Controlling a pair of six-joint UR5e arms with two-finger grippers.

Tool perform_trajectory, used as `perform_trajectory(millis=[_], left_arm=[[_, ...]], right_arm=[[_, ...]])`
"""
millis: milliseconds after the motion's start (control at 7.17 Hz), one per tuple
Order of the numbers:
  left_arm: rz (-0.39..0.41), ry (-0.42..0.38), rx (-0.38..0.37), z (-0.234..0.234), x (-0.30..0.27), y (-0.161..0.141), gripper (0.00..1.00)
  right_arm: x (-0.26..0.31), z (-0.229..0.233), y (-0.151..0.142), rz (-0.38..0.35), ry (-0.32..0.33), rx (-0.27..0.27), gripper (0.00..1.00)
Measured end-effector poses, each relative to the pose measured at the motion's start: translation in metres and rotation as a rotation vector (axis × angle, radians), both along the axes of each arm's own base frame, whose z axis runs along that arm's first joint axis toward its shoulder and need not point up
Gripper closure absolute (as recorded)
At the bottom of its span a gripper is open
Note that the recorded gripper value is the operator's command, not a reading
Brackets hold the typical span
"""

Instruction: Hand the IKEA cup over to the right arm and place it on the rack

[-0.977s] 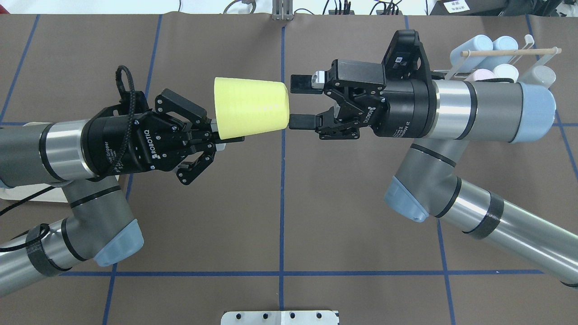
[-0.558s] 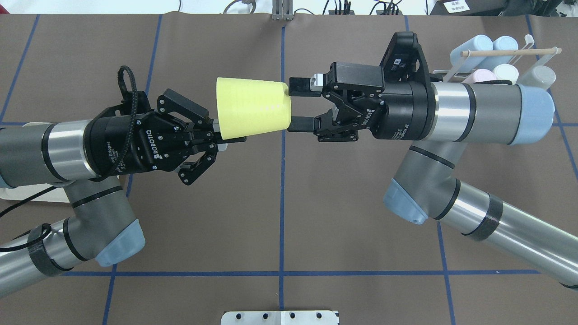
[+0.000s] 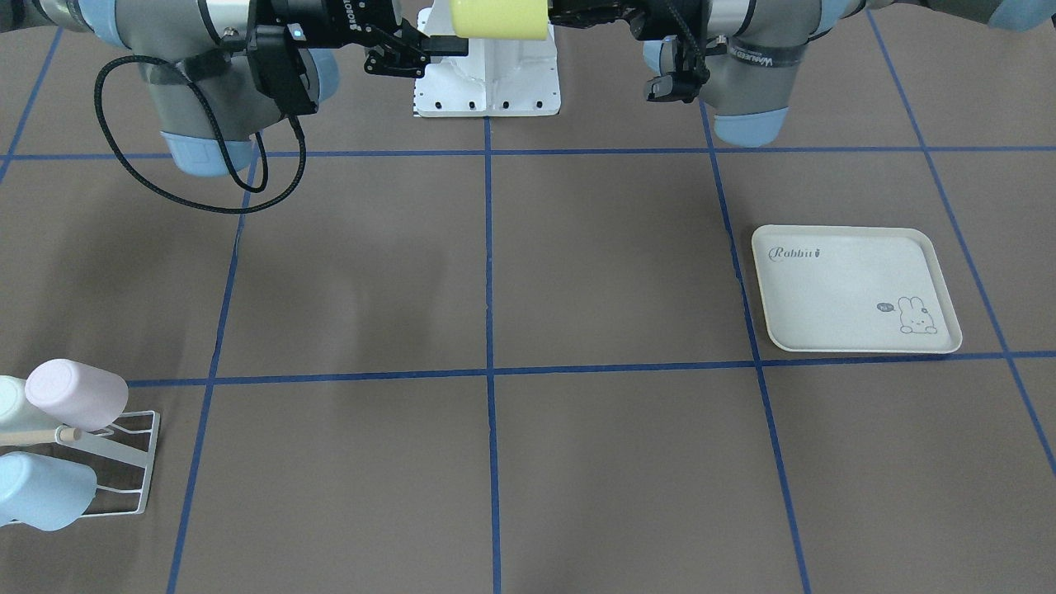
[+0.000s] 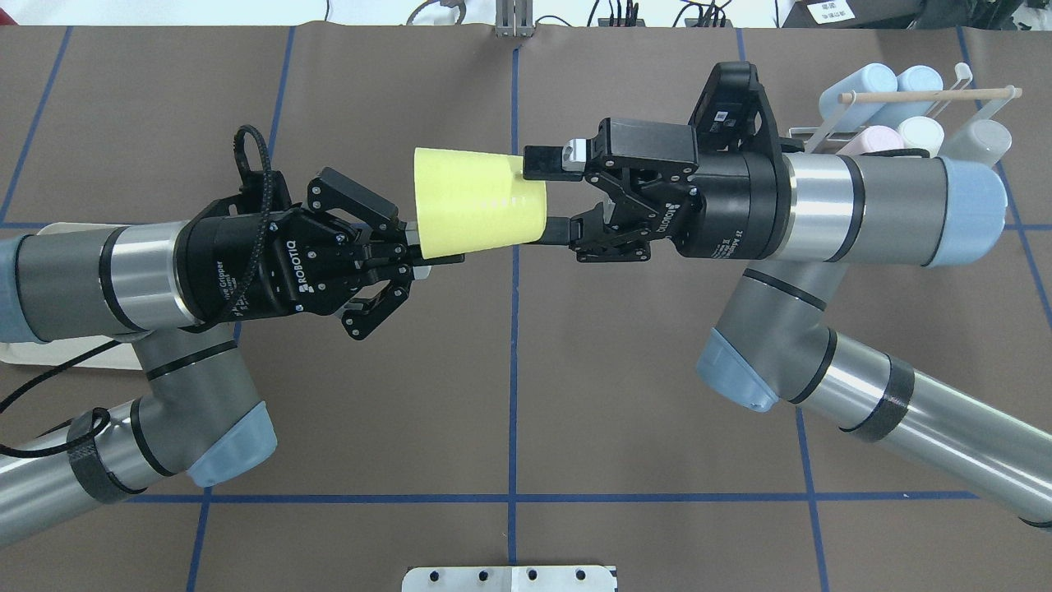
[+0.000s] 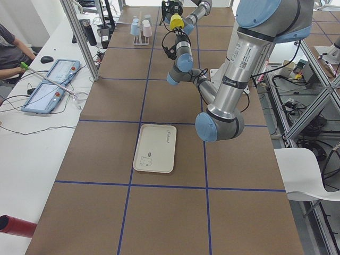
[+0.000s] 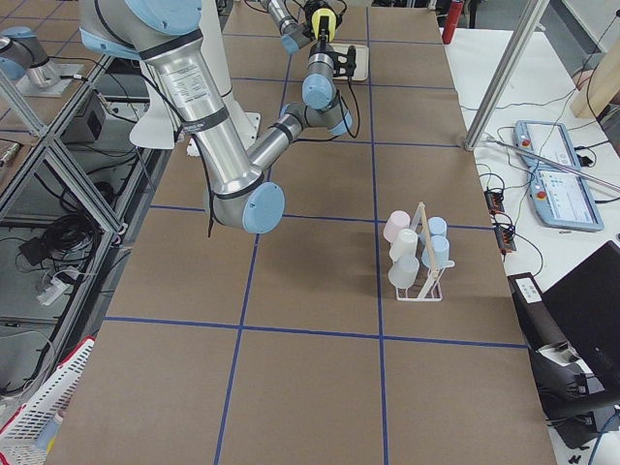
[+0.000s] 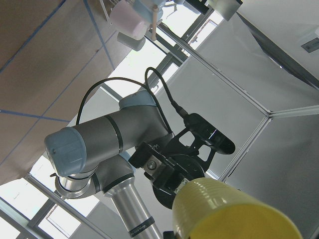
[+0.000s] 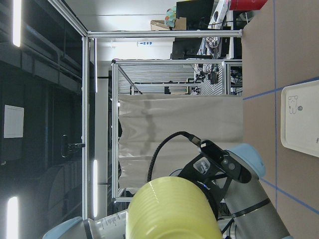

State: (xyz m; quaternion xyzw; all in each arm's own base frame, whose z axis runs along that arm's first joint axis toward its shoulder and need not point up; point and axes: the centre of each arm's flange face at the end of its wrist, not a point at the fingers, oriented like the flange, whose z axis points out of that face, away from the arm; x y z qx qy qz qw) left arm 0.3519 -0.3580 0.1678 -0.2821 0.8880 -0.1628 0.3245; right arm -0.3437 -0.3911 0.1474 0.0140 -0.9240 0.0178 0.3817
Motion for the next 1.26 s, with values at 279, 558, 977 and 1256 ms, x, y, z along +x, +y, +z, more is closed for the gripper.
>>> perform_trajectory(millis=[279,558,977,1256], left_arm=[[0.006,0.005,0.004,-0.0036,0.0036,0.0021,1.00],[0.009,0.004,0.005,-0.0039,0.0065,0.0028,1.00],[0.008,0.006,0.008,-0.0066,0.0080,0.0025,0.01],[-0.001,0.011,0.015,-0.0088,0.0045,0.0019,0.00]], right_arm=[[0.0008,-0.0009,0.0007,0.000,-0.002,0.001,0.15],[0.0010,-0.0012,0.0008,0.001,-0.003,0.001,0.26],[0.0010,-0.0012,0.0008,0.001,-0.004,0.001,0.61],[0.0012,-0.0013,0.0011,0.000,-0.004,0.002,0.63]])
